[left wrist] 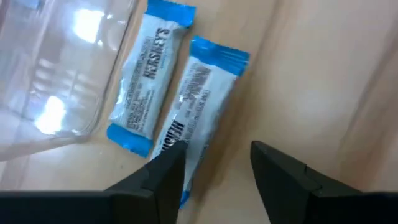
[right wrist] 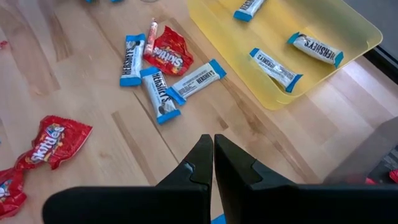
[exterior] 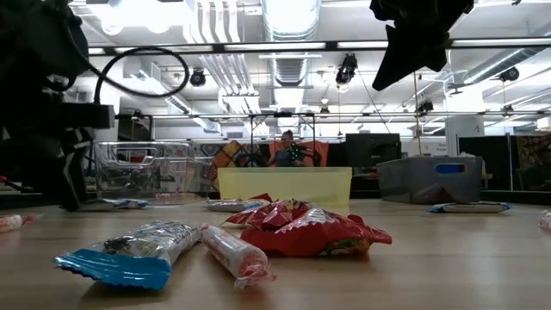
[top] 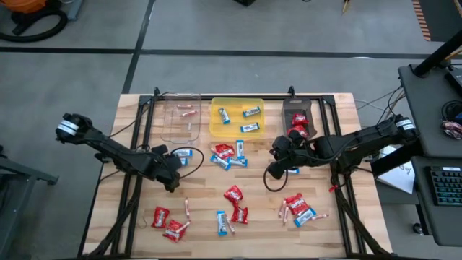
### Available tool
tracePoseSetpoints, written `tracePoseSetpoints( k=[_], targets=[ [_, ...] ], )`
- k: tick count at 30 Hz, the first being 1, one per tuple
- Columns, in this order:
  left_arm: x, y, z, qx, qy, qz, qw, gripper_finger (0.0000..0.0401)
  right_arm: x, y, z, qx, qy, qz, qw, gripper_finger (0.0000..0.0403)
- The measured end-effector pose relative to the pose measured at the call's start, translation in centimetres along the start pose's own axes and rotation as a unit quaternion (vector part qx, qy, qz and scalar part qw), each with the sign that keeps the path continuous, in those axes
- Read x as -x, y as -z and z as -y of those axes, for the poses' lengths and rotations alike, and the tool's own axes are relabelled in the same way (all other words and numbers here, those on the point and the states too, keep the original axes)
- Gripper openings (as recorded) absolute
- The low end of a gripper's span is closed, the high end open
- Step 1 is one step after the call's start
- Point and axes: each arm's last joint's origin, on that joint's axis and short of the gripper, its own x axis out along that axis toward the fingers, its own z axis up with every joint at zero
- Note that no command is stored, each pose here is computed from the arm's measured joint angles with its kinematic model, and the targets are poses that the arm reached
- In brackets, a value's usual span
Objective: Sort candy
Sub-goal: Put the white chocolate into the yellow bin
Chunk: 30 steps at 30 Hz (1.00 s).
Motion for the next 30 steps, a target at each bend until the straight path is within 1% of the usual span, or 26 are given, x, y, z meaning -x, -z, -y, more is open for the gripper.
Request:
tracePoseSetpoints(
  k=[3, 6, 8, 12, 15, 21, 30],
  targets=[
    [0.6, -0.2, 0.6, -0.015, 0.038, 0.028, 0.999, 0.0178, 0.0, 0.0, 0.0, -0.001, -0.001, 0.001, 1.000, 0.0009],
    [1.3, -0.4, 0.9, -0.033, 0.062, 0.060, 0.996, 0.0180, 0.0, 0.0, 0.0, -0.001, -0.001, 0.002, 1.000, 0.0009],
    [1.7, -0.3, 0.8, -0.031, 0.057, 0.076, 0.995, 0.0180, 0.0, -0.1, -0.1, -0.002, -0.004, 0.005, 1.000, 0.0009],
    [1.5, 0.2, 0.3, 0.000, 0.052, 0.090, 0.995, 0.0180, 0.0, -0.3, -0.3, -0.002, -0.012, 0.016, 1.000, 0.0009],
    [0.7, 0.9, 0.1, 0.025, 0.053, 0.089, 0.994, 0.0180, 0.0, -0.4, -0.3, -0.003, -0.014, 0.019, 1.000, 0.0009],
    [-1.0, 2.0, 0.0, 0.055, 0.049, 0.125, 0.989, 0.0179, -0.1, -0.3, -0.3, -0.002, -0.013, 0.018, 1.000, 0.0009],
    [-1.5, 2.5, -0.2, 0.070, 0.030, 0.126, 0.989, 0.0150, -0.1, -0.4, -0.4, -0.008, -0.017, 0.024, 1.000, 0.0009]
  ],
)
